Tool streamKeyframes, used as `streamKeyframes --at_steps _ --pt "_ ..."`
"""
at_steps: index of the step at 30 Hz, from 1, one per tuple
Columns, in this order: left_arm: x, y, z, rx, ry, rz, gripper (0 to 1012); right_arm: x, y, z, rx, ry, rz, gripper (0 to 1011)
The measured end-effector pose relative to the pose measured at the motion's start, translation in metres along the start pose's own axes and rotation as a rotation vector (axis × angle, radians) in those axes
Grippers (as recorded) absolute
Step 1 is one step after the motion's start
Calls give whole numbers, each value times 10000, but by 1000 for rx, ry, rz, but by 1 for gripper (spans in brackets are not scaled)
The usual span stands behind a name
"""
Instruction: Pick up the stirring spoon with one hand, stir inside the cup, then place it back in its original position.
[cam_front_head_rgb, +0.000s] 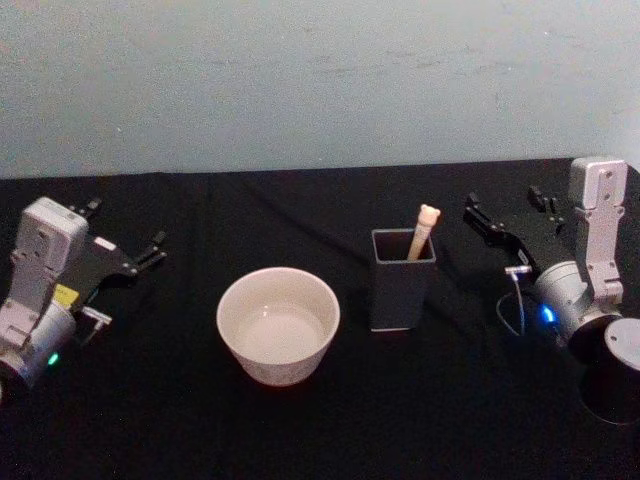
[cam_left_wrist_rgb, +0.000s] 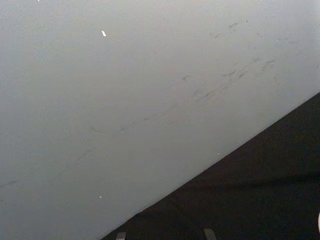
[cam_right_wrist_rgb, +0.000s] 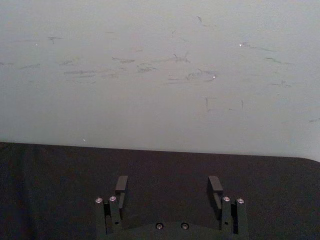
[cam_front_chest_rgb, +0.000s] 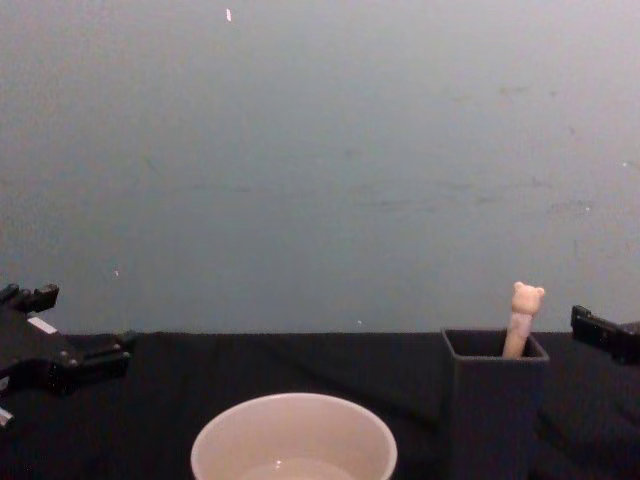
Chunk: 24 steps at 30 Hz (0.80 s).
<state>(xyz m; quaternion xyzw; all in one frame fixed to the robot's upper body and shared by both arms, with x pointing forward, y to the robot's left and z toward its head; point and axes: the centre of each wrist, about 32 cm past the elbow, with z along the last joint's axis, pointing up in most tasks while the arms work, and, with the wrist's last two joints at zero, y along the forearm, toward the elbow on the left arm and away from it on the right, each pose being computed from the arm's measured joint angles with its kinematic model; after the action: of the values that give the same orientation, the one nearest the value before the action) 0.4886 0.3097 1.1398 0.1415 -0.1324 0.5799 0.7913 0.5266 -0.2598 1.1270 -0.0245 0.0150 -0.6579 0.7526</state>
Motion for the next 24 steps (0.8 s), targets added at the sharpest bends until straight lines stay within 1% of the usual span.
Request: streamKeyframes --at_steps 24 --pt "0 0 0 0 0 0 1001 -6 -4 5 5 -3 1 1002"
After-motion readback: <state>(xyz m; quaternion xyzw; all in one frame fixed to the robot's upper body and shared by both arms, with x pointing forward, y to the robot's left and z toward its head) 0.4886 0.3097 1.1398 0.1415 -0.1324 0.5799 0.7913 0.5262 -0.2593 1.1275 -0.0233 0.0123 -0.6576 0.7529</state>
